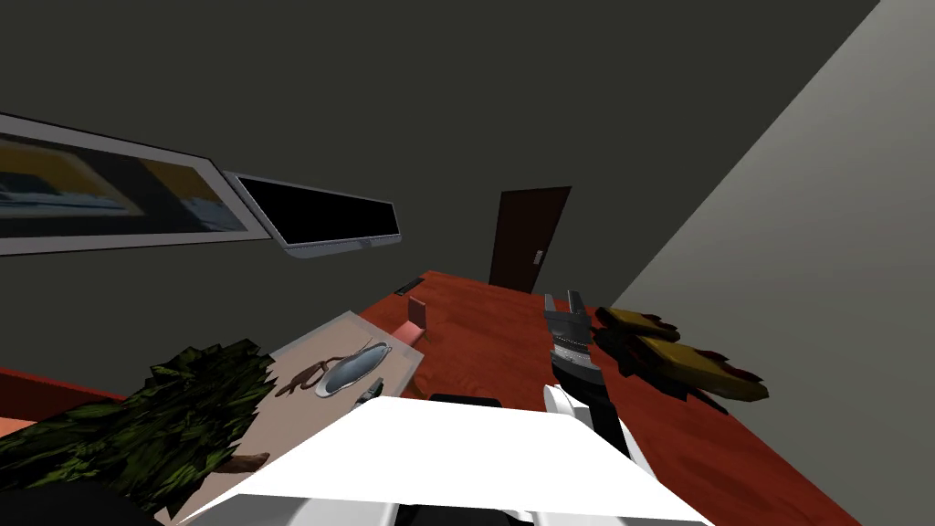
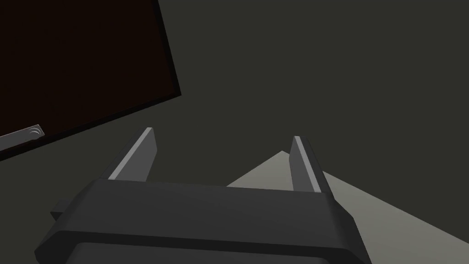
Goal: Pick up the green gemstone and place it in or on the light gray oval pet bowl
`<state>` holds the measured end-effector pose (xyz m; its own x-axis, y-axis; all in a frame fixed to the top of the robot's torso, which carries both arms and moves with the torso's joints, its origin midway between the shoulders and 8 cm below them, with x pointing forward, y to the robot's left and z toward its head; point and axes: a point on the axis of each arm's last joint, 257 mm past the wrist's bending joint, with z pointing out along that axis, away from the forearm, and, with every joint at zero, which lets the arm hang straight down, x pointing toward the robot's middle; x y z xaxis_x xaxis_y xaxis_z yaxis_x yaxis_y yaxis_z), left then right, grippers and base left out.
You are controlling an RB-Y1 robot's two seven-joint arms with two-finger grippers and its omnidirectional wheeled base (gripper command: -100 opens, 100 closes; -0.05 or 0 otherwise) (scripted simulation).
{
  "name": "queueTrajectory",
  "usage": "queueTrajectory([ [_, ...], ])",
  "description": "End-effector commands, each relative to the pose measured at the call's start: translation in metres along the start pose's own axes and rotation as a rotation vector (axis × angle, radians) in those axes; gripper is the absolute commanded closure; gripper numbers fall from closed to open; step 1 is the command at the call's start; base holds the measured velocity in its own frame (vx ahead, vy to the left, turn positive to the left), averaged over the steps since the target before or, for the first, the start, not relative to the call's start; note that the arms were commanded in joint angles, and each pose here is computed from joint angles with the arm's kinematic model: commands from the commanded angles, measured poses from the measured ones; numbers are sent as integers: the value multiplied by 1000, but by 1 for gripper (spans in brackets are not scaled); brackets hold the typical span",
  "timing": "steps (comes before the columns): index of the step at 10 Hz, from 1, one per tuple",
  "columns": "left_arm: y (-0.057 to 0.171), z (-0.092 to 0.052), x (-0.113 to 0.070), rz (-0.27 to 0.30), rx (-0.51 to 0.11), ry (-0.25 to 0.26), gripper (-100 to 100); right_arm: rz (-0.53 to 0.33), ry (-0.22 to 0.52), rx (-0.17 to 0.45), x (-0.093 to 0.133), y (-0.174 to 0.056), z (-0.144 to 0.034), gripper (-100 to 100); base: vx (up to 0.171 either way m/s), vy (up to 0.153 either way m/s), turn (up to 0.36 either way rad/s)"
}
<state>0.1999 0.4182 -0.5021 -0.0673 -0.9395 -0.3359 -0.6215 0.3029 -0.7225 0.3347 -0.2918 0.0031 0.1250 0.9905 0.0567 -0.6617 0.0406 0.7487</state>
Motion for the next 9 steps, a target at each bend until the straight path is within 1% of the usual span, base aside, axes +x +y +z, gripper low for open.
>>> queueTrajectory([
  [1, 31, -7, -5, -8, -72, -7, -100, 0, 0, 0, 0, 0, 0, 0, 8, 54, -297],
  [2, 29, -7, -5, -8, -69, -7, -100, 0, 0, 0, 0, 0, 0, 0, 8, 45, -119],
  [3, 31, -7, -5, -8, -72, -7, -100, 0, 0, 0, 0, 0, 0, 0, 6, 19, 18],
  [5, 65, -16, -6, -22, -153, -15, -100, 0, 0, 0, 0, 0, 0, 0, 16, 32, -214],
  [7, 92, -25, -6, -37, -219, -21, -100, 0, 0, 0, 0, 0, 0, 0, 28, 64, -229],
  [8, 113, -33, -5, -51, -270, -26, -100, 0, 0, 0, 0, 0, 0, 0, 39, 68, -274],
  [9, 112, -33, -5, -51, -268, -26, -100, 0, 0, 0, 0, 0, 0, 0, 31, 55, -132],
])
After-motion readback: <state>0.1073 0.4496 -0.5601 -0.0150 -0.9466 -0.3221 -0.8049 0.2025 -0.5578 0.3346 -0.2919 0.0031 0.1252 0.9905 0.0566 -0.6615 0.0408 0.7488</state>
